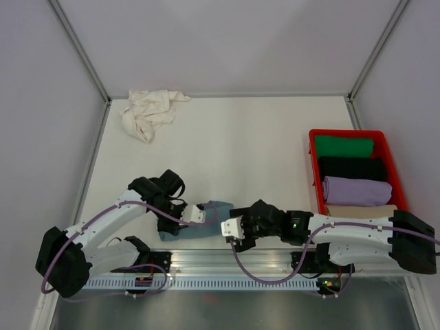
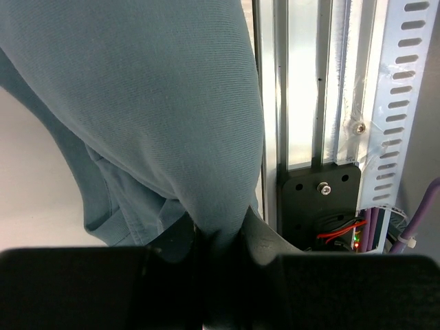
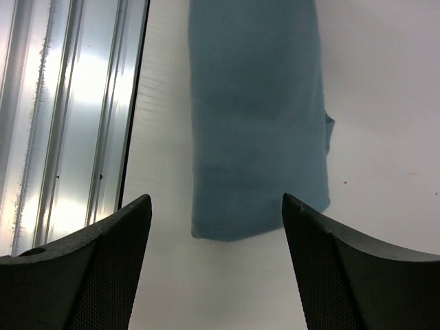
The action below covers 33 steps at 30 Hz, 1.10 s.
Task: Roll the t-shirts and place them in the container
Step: Roll the tshirt
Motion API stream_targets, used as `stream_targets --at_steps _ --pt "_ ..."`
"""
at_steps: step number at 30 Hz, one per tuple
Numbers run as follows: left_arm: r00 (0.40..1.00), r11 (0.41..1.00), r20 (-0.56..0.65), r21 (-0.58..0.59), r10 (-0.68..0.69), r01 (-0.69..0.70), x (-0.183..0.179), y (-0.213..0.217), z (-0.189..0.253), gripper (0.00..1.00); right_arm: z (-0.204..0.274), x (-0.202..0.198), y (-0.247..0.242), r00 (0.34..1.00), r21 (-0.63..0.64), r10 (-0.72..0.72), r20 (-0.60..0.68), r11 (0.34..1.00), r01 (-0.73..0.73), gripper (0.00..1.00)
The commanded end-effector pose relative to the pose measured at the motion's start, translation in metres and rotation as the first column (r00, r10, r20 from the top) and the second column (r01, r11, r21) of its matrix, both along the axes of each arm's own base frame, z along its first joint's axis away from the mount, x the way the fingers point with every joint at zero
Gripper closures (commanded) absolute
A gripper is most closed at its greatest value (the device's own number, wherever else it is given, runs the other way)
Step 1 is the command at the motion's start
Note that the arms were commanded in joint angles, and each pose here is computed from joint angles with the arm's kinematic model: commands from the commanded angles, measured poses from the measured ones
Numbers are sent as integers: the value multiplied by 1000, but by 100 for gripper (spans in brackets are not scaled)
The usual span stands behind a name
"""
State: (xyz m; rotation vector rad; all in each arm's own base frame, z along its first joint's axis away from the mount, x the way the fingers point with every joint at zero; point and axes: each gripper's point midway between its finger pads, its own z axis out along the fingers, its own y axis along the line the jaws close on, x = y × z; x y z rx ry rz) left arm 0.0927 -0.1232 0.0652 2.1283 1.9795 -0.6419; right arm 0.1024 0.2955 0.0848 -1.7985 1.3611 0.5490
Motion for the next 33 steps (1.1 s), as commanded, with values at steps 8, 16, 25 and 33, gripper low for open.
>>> stream_targets --at_steps 8,16,25,33 --pt "999 998 -18 -54 -29 28 -7 -3 3 95 -15 34 26 979 36 -141 146 990 137 19" --pt "998 993 -45 -117 -33 27 -7 -8 3 95 -37 42 29 971 -13 -232 -61 973 231 84" --pt "996 998 -82 -57 -32 27 18 7 -4 90 12 25 22 931 46 -143 -337 985 168 100" --pt "994 998 -97 -48 40 -45 27 7 6 75 -4 7 13 736 -128 -200 -646 980 154 100"
